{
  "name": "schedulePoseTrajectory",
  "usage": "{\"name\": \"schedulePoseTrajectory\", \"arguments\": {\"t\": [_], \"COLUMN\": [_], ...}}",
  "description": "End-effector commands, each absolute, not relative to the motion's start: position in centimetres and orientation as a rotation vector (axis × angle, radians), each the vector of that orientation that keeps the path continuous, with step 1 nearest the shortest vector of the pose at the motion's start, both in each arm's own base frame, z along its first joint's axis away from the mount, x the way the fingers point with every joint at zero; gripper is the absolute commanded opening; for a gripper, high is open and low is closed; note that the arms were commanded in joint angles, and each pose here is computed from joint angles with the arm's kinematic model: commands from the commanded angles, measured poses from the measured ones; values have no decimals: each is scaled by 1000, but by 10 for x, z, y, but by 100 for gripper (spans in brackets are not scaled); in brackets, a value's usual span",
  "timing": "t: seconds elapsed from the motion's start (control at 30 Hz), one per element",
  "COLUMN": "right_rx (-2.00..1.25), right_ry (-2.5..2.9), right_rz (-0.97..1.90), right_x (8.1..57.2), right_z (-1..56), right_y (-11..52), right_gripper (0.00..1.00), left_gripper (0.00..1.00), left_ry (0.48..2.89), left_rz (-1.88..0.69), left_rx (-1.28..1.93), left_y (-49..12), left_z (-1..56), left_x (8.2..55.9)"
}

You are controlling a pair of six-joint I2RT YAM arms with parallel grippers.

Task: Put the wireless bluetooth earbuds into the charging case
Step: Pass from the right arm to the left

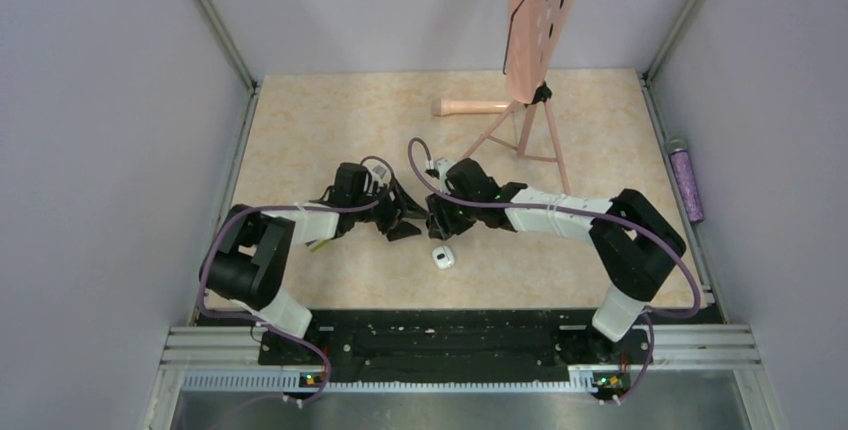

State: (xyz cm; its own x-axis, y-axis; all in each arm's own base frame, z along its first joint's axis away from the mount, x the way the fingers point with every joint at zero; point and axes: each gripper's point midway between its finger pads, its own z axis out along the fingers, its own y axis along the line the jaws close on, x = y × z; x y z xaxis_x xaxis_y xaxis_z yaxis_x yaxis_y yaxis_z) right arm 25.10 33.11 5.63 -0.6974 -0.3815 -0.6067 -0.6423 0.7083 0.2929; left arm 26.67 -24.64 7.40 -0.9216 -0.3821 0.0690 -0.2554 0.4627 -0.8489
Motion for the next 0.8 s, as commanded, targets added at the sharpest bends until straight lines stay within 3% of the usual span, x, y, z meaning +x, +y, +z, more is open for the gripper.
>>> {"name": "schedulePoseTrajectory", "arguments": {"t": [0.0, 0.23, 0.53, 0.57, 0.67, 0.77], "right_rx": [-753, -729, -709, -702, -669, -636], "right_ry": [2309, 2284, 2289, 2293, 2312, 2319], "right_rz": [787, 824, 833, 837, 860, 901], "right_x": [251, 253, 254, 254, 252, 249], "right_z": [87, 97, 97, 97, 97, 103], "right_y": [349, 355, 357, 357, 357, 352], "right_gripper": [31, 31, 32, 34, 55, 63], "left_gripper": [61, 56, 32, 25, 2, 0], "left_ry": [2509, 2543, 2538, 2534, 2526, 2519], "left_rz": [-1589, -1633, -1666, -1672, -1679, -1686], "left_rx": [-485, -448, -424, -416, -398, -359], "left_y": [-256, -261, -267, -267, -268, -268], "left_z": [87, 82, 85, 87, 90, 93], "left_x": [269, 259, 256, 256, 257, 257]}}
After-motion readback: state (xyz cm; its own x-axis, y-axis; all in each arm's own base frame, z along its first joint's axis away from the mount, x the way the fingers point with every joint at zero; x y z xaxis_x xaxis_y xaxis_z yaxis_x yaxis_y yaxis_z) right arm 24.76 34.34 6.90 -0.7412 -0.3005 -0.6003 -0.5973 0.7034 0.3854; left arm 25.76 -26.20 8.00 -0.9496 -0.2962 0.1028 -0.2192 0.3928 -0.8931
